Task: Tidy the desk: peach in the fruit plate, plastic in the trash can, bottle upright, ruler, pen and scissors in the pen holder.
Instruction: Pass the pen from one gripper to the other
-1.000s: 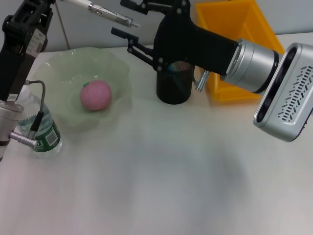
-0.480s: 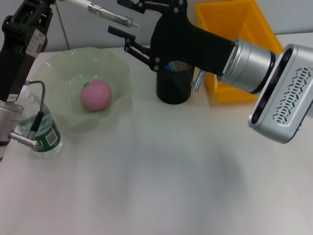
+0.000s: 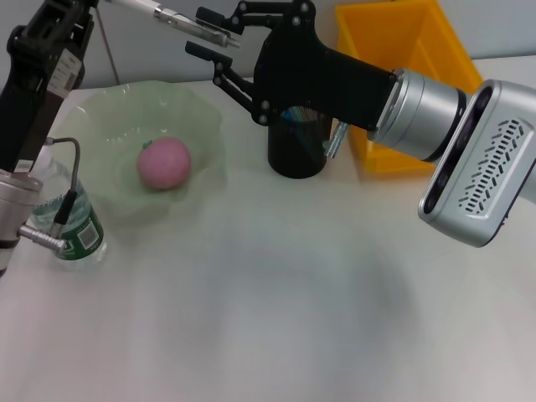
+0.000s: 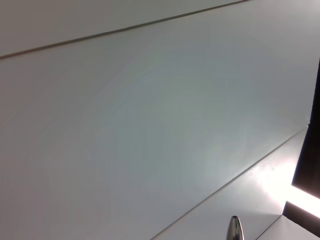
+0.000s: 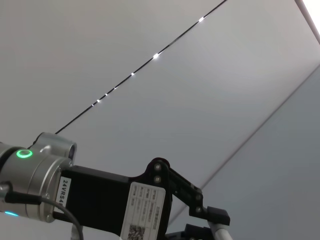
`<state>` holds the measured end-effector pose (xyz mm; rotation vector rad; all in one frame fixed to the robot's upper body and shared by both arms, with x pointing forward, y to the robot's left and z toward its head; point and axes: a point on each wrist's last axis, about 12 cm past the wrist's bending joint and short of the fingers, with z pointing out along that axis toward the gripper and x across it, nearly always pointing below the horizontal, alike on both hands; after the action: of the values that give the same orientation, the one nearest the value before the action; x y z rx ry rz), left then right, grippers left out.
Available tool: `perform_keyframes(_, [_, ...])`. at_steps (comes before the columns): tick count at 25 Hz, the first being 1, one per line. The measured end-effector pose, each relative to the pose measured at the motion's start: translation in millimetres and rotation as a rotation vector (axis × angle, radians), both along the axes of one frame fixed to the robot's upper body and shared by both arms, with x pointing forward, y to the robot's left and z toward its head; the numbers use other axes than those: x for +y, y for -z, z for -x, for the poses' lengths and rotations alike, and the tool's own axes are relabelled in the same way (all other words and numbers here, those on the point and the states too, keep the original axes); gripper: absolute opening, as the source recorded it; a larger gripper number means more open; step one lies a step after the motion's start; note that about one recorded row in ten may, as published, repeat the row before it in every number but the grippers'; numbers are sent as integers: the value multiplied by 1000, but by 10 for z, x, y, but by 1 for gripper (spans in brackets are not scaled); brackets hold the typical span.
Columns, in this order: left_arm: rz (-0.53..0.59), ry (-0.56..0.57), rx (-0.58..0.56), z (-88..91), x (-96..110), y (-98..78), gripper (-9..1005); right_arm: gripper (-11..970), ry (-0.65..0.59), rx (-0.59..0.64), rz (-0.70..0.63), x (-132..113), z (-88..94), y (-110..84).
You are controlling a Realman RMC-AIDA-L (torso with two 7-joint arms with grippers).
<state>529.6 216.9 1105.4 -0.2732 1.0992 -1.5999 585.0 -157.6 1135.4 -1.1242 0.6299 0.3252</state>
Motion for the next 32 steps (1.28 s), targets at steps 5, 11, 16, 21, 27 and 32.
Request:
perform_keyframes(5, [0,0,1,-2,-1,0,149,264,0,-1,1,1,-2,-1])
perform_keyframes(11, [-1,0,3,4,0,5,152,204,-1,1,0,4,0,1])
perform_keyframes(16, [-1,3,3,6,-5,7,153,173,-3,6,-2,11,5,7])
perform_keyframes(21, [-1,8,2,4,-17,3,155,147,-4,9,-5,10,5,5])
perform_keyframes(27, [-2,10,2,6,-20,3,158,122,-5,9,-7,10,7,3])
perform_keyframes(32, [-8,13,2,25,-25,18,160,128,-5,13,-9,6,11,7])
